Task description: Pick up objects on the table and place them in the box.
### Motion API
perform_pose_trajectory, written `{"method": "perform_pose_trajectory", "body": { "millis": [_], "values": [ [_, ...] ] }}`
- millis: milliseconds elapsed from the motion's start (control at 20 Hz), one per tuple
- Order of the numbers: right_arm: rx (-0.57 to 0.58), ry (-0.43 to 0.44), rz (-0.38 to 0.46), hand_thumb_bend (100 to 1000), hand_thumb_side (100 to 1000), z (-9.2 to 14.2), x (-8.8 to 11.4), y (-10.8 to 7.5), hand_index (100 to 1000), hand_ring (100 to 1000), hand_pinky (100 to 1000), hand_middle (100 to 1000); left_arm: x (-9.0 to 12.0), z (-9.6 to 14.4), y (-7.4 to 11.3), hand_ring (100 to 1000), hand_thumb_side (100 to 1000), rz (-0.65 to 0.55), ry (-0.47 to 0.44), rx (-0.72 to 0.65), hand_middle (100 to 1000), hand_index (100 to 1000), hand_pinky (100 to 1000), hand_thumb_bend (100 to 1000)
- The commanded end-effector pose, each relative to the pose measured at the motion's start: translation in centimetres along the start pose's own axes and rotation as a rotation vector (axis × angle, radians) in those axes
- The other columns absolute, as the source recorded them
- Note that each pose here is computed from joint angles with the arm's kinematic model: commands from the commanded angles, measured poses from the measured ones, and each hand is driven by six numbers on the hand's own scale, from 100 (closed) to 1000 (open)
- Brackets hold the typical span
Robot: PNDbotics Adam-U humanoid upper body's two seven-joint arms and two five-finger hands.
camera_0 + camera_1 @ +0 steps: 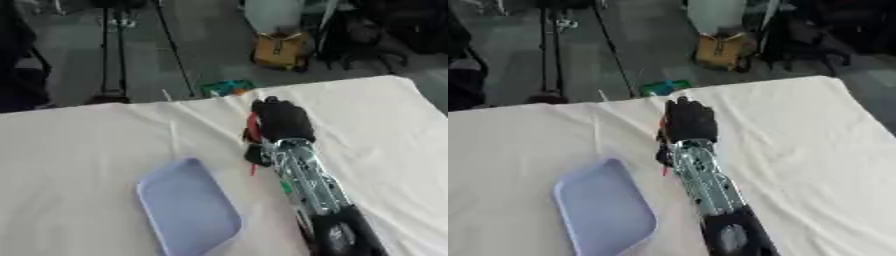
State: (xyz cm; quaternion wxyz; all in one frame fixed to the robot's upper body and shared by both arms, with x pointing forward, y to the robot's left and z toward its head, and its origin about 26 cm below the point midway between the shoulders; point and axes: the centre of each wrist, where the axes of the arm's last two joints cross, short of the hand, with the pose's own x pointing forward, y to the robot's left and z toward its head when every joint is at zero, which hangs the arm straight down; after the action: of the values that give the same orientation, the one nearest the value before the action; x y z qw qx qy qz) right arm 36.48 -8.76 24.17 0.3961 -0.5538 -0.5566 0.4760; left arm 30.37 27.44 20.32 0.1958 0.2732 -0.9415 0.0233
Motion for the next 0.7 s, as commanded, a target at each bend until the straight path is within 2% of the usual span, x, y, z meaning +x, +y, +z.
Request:
{"method": "perform_pose_trajectory", "body": {
  "millis": [50,400,700],
  "values": [
    [-0.059,-0.078,-0.004,100,274,0.9,0.5,-2.1,839,408,404,609,0.4,-0.6,0.1,810,913,0.001,-0.030,0.001,862,770,719,100],
    [-0.055,-0.186,0.006,100,279,2.0,1.8,-2.6,840,411,404,608,0.5,-0.7,0.0,811,914,0.006,-0.031,0.004,863,770,719,100],
    [-0.033,-0.260,0.018,100,282,2.7,2.6,-2.2,843,414,404,610,0.5,-0.7,0.0,811,914,0.008,-0.032,0.008,863,770,719,100]
  ]
}}
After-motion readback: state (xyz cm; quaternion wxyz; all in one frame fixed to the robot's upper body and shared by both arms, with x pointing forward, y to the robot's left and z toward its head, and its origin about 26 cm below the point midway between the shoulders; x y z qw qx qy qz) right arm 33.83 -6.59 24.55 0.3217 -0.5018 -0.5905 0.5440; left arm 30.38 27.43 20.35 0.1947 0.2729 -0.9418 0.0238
